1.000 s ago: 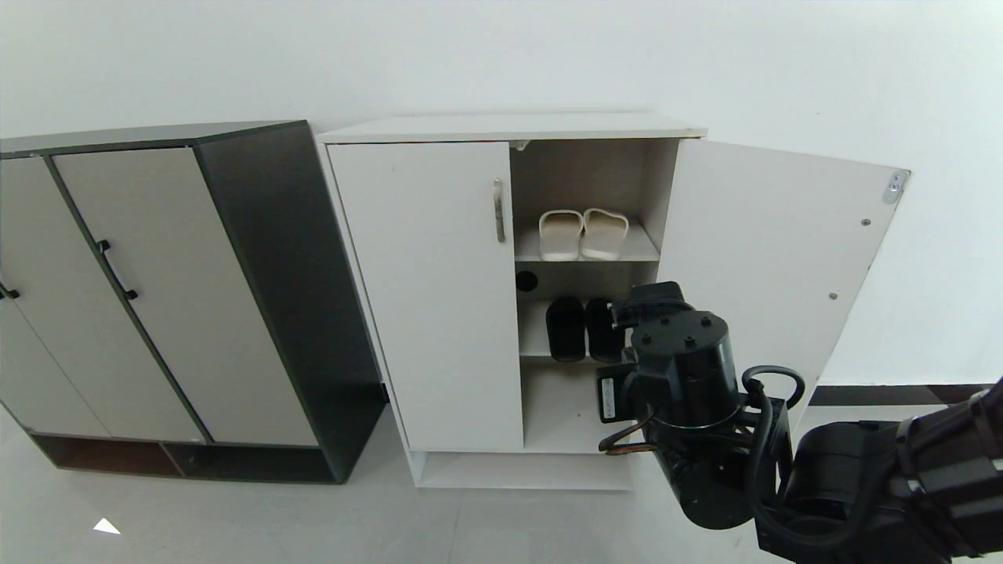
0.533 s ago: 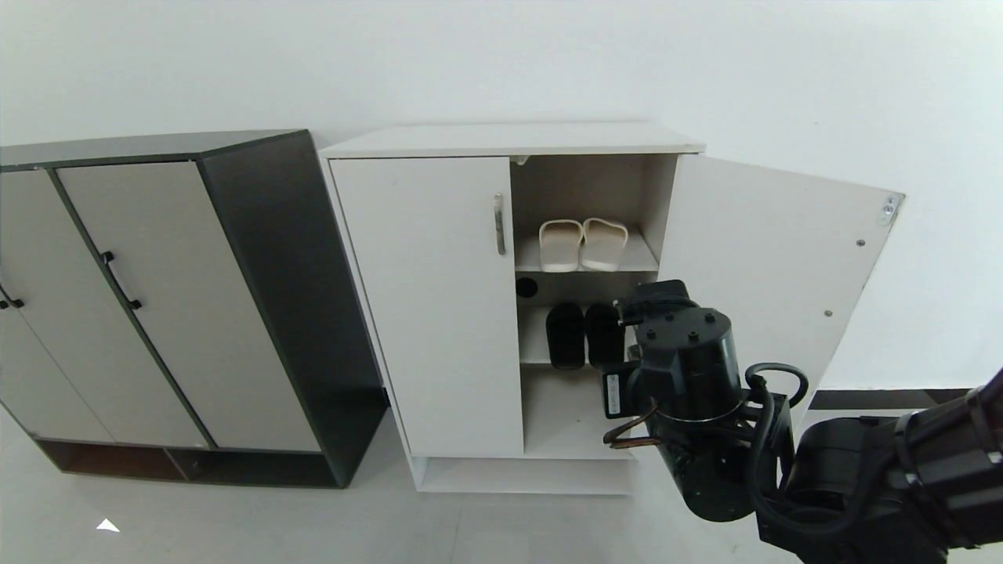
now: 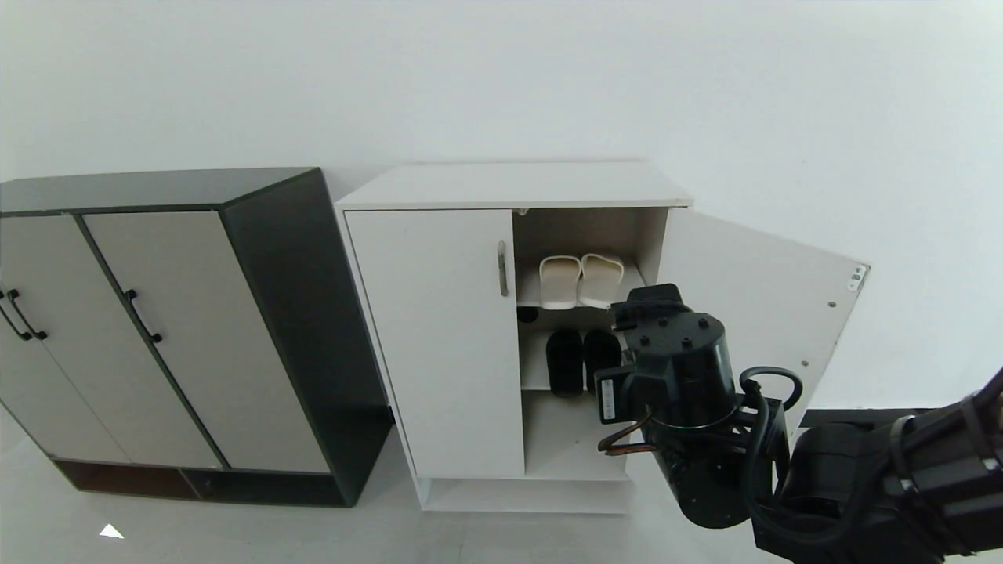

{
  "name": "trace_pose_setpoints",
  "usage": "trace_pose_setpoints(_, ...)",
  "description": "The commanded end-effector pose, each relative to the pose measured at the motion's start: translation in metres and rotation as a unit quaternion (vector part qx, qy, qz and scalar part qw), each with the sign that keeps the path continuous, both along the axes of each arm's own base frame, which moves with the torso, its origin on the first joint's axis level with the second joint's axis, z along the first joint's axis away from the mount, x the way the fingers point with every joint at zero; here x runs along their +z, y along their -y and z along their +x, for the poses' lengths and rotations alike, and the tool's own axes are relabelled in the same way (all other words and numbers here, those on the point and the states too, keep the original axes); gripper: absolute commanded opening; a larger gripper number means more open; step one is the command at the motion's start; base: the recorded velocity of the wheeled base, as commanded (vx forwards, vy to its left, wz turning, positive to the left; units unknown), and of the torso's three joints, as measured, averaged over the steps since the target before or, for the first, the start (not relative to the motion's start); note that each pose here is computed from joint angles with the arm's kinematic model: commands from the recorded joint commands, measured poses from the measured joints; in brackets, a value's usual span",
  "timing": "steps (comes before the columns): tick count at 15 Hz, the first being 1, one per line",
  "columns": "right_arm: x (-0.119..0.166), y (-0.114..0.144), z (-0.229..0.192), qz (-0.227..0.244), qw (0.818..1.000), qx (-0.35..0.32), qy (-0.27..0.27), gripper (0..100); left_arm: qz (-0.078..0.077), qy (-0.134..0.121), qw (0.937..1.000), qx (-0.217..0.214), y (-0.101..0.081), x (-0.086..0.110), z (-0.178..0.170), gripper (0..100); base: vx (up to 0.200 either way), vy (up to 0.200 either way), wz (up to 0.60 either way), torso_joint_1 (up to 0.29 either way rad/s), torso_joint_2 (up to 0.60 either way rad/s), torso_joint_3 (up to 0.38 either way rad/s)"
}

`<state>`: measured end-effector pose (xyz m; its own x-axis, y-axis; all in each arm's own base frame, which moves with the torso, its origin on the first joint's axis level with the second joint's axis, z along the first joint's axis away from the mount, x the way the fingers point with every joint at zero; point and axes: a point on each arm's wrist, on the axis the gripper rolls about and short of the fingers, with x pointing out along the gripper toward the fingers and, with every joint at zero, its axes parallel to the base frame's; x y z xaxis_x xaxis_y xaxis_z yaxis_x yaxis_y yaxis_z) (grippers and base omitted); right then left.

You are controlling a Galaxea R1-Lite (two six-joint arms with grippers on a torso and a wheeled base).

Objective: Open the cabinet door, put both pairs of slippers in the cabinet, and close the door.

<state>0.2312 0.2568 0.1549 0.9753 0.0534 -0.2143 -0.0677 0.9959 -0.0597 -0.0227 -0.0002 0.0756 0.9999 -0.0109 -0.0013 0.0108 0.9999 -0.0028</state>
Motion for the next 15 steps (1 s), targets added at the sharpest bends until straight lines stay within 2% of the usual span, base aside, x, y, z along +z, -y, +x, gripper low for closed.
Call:
trace_pose_setpoints(1,-0.0011,-0.0005,0.0002,-0.001,1.000,0.001,-0.001,0,0.000,0.000,1.0000,0.000,0.0000,0.0001,0.0001,0,0.000,0.000,0.00,0.144,-0.46,-0.315)
trace_pose_setpoints(15,-0.0040,-0.0019,0.0014,-0.002,1.000,0.001,-0.002,0,0.000,0.000,1.0000,0.000,0.0000,0.0000,0.0000,0,0.000,0.000,0.00,0.199,-0.51,-0.317)
